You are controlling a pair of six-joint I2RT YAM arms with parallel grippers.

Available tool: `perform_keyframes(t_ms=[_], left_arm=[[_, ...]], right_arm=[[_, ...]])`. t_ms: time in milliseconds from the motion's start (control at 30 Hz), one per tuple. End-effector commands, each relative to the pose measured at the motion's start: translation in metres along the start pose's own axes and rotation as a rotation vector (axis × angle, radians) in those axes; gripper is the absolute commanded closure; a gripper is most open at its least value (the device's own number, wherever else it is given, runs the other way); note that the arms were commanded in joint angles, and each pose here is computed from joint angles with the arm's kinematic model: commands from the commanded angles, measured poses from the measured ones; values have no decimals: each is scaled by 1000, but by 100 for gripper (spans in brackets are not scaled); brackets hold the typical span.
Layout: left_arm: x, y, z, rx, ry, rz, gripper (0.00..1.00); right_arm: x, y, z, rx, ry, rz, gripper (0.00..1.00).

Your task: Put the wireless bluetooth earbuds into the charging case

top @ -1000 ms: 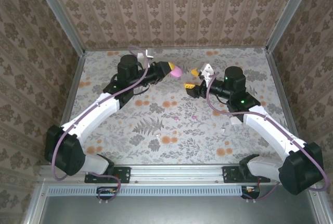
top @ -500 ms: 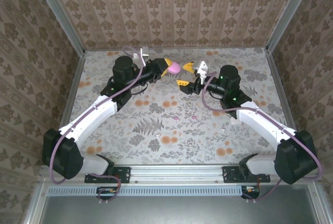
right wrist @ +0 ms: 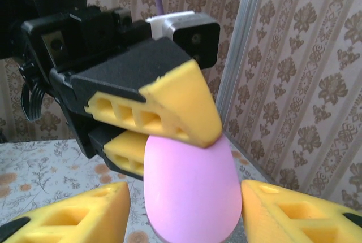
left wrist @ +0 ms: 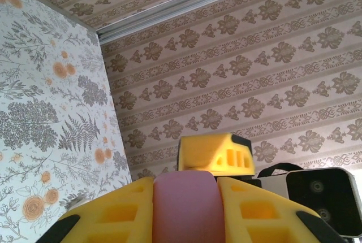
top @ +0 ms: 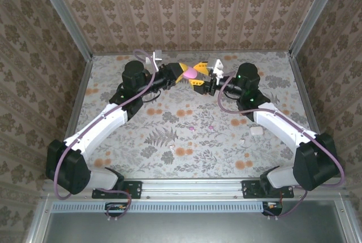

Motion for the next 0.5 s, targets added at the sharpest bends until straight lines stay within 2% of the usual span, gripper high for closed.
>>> perform_keyframes(t_ms=[0, 300, 467], left_arm=[[-4, -14, -2, 32, 12, -52, 87], [-4, -18, -2, 35, 13, -64, 87], [-4, -18, -2, 38, 9, -65, 88]], right_arm=[[1, -4, 16, -31, -61, 24, 47], [8, -4, -1, -7, 4, 53, 44], [8, -4, -2, 0, 3, 40, 48]])
Point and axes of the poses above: each hand's point on the last joint's axis, 136 mm out from that joint toward the fingers, its own x axis out along the fingers, its own y axis along the line the jaws close on, z = x × y, the point moved 8 cm from there along -x, back along the fingers, and after that the axes turned 12 degrees about -x, right-handed, at the moved point
